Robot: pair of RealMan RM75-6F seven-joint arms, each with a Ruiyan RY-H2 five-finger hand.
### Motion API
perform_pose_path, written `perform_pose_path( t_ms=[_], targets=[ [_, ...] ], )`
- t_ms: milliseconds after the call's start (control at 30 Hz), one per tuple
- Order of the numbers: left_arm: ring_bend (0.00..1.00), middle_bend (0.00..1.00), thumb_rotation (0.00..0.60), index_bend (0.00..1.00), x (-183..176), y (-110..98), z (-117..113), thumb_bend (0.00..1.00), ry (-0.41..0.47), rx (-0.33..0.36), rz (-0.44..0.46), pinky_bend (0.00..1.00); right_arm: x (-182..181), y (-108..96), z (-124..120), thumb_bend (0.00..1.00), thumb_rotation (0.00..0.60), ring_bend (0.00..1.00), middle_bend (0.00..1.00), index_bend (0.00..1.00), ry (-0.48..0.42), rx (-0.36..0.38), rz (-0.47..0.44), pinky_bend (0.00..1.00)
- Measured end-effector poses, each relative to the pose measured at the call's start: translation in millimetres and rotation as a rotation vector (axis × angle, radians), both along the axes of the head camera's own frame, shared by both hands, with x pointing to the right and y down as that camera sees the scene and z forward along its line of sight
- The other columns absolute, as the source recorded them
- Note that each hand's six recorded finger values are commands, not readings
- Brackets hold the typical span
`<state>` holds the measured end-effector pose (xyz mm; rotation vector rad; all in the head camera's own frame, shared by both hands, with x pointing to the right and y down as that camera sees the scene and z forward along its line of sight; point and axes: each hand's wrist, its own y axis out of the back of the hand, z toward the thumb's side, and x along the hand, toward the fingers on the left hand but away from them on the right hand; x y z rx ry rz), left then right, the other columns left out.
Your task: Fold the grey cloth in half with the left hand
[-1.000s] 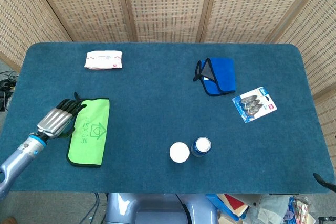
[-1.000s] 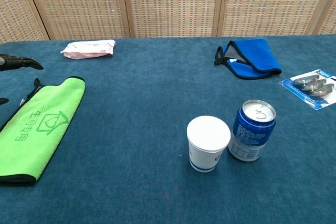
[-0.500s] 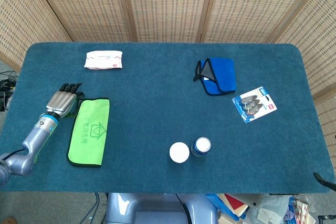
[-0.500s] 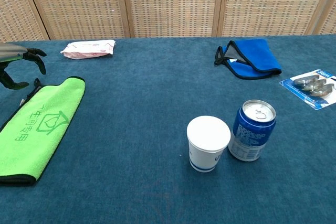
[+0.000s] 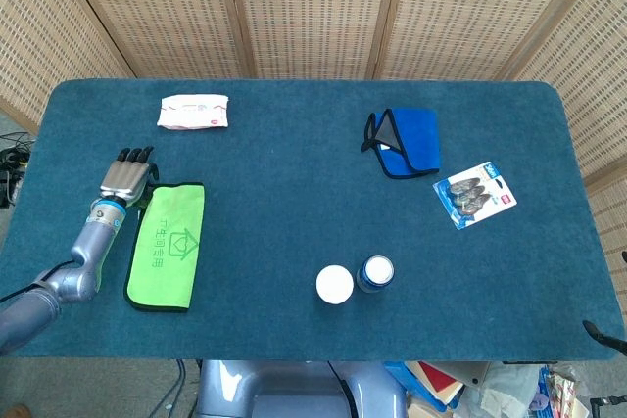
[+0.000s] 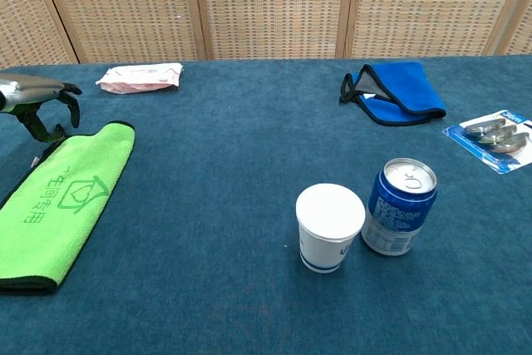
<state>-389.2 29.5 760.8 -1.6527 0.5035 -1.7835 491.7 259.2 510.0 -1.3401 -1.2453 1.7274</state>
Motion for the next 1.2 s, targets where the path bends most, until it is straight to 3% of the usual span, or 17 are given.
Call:
perform_pose_path(
  t_ms=[433, 633, 1200],
  targets=[
    [0.0, 0.0, 0.6, 0.42, 4.5, 4.7, 13.7, 0.44, -0.025, -0.014, -0.029, 0.0, 2.6, -1.1, 2.8, 0.0, 0.6, 0.0, 0.0, 0.06, 0.003, -0.008, 0.008, 0.0],
    [0.0, 0.0, 0.6, 0.5, 2.1, 5.7, 16.0, 0.45, -0.029, -0.011, -0.041, 0.0, 2.8, -1.1, 2.9, 0.0, 0.6, 0.0, 0.0, 0.06, 0.002, -0.008, 0.009, 0.0],
    [0.0, 0.0, 0.6, 0.5, -5.7, -2.4, 13.6, 0.45, -0.047, 0.008, -0.046, 0.0, 2.5, -1.1, 4.7, 0.0, 0.6, 0.0, 0.0, 0.06, 0.002, -0.015, 0.008, 0.0]
  ],
)
